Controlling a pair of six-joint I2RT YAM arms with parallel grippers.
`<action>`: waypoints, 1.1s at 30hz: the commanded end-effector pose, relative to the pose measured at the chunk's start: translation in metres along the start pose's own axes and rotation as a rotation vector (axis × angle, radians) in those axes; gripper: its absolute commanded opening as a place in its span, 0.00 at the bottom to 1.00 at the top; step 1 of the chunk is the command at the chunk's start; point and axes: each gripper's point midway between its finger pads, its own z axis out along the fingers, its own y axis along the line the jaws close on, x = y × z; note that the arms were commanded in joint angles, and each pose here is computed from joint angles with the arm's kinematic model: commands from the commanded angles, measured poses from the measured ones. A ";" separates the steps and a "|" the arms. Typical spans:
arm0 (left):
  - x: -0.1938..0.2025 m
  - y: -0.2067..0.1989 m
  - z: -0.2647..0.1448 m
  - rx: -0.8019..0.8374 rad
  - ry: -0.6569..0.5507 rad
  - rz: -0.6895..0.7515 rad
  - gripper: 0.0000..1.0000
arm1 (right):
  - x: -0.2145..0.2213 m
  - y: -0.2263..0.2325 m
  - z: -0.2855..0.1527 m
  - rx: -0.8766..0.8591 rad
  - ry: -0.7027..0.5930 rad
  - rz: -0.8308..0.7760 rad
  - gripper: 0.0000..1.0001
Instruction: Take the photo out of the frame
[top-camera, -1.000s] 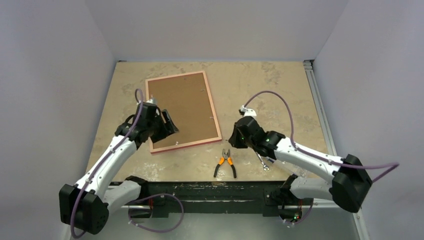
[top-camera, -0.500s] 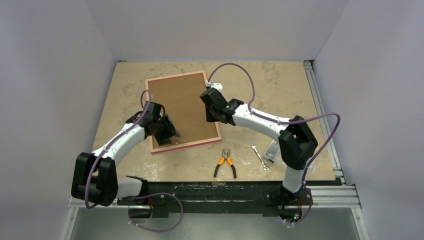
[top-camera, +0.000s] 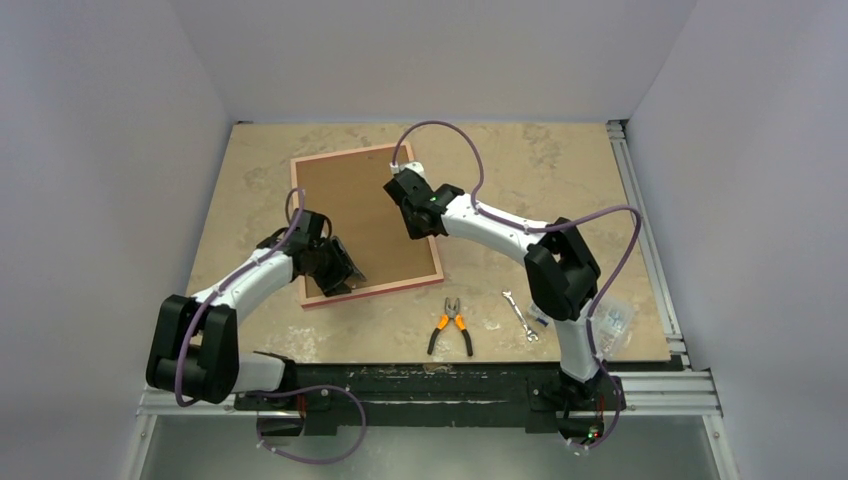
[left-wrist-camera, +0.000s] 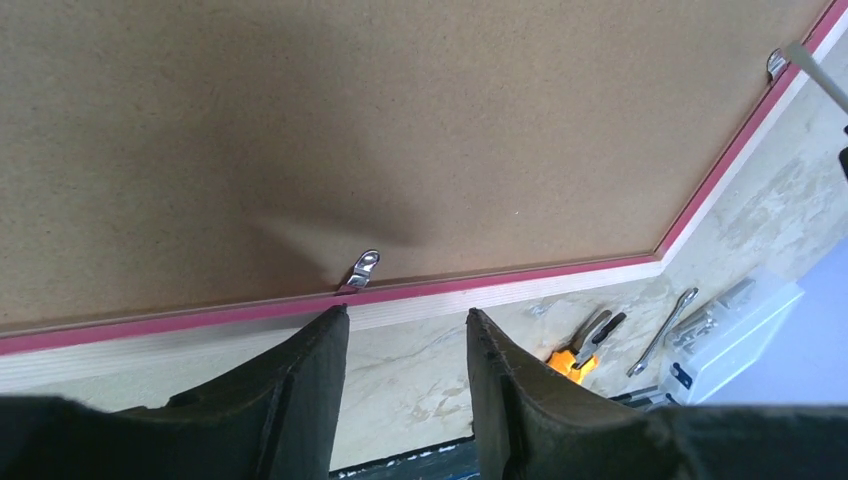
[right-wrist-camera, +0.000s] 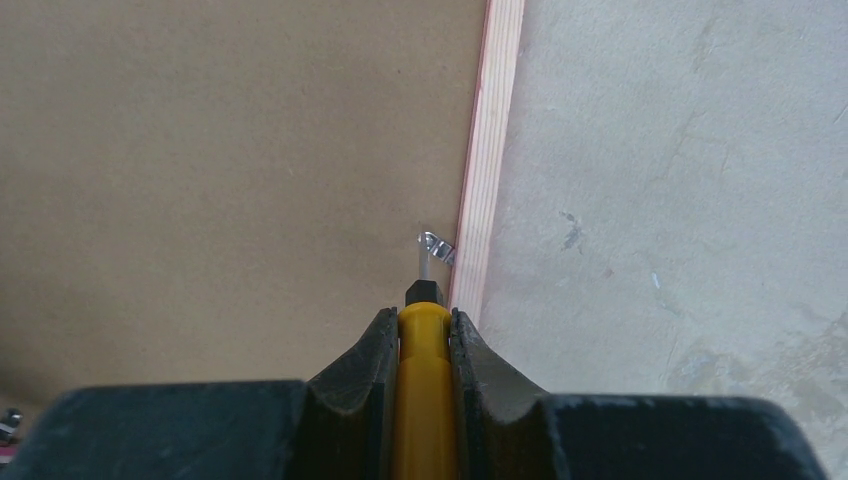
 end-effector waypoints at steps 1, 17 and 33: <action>0.001 -0.002 0.005 0.022 0.013 -0.020 0.45 | -0.015 -0.012 -0.009 0.031 -0.025 -0.046 0.00; 0.000 0.001 0.004 0.012 -0.005 -0.017 0.42 | 0.000 -0.009 0.001 0.001 0.014 -0.085 0.00; 0.000 0.003 0.006 0.002 -0.003 -0.023 0.42 | 0.026 0.005 -0.003 -0.090 0.130 -0.083 0.00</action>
